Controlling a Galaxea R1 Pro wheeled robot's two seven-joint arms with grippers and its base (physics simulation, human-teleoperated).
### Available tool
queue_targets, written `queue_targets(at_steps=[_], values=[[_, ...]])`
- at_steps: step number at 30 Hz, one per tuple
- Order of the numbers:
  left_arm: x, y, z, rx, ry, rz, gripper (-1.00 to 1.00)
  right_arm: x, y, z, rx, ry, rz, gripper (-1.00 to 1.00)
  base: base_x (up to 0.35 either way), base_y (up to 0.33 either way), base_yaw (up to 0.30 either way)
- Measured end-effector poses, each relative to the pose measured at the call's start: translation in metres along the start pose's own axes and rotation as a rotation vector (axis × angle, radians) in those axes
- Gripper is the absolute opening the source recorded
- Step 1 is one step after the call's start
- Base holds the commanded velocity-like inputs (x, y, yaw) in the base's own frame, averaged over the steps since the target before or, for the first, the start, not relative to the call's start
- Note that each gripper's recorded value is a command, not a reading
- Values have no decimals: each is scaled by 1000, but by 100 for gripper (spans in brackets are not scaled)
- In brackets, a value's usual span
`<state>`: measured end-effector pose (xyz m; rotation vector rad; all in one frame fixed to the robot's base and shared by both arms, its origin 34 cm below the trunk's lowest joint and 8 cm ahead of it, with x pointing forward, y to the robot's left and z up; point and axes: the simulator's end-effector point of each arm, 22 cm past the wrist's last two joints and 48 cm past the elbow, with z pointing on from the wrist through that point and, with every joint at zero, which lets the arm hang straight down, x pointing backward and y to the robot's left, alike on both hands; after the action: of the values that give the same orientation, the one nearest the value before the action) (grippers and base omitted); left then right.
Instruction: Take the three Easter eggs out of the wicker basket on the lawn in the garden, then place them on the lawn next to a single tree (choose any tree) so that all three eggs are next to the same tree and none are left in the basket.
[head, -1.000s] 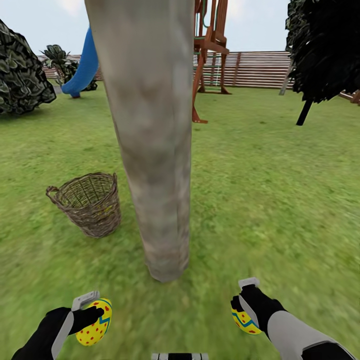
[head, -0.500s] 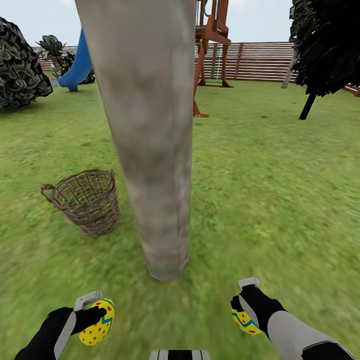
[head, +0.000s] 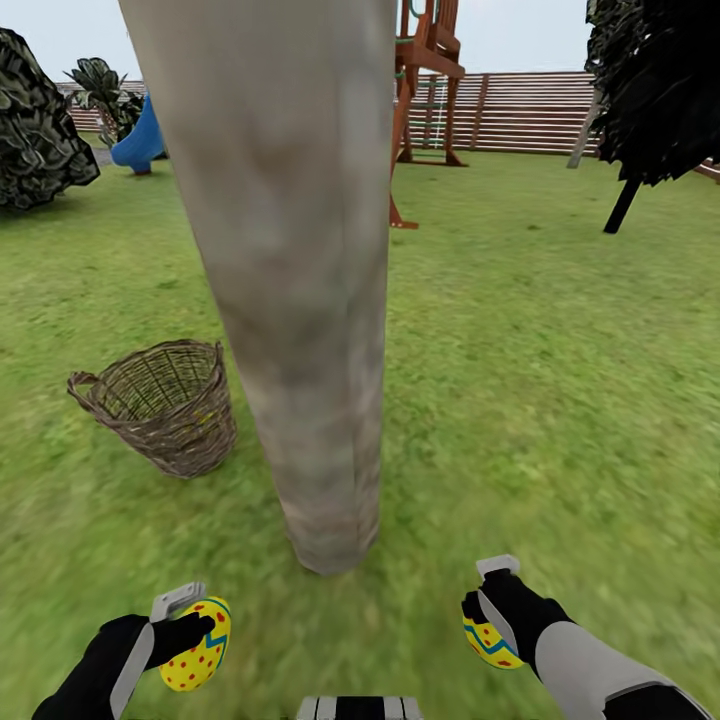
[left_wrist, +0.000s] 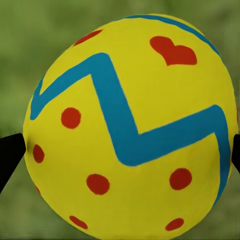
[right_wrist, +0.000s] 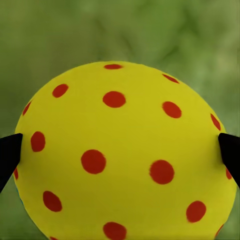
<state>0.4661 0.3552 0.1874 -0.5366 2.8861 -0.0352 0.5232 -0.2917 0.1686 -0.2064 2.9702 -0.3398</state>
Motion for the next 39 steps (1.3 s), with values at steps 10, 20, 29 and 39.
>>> queue_targets(at_steps=[10,20,29,39], values=[[15,6,13,-15,38,0,-100,16,7,16,-7,39,-10,-100,0,0,0],[29,11,25,-28,72,1,-100,30,12,29,-12,74,-18,-100,0,0,0],[68,20,35,-41,163,-18,-100,32,9,31,-8,77,-14,-100,0,0,0],[65,18,34,-37,155,-20,-100,32,10,31,-8,77,-18,-100,0,0,0]])
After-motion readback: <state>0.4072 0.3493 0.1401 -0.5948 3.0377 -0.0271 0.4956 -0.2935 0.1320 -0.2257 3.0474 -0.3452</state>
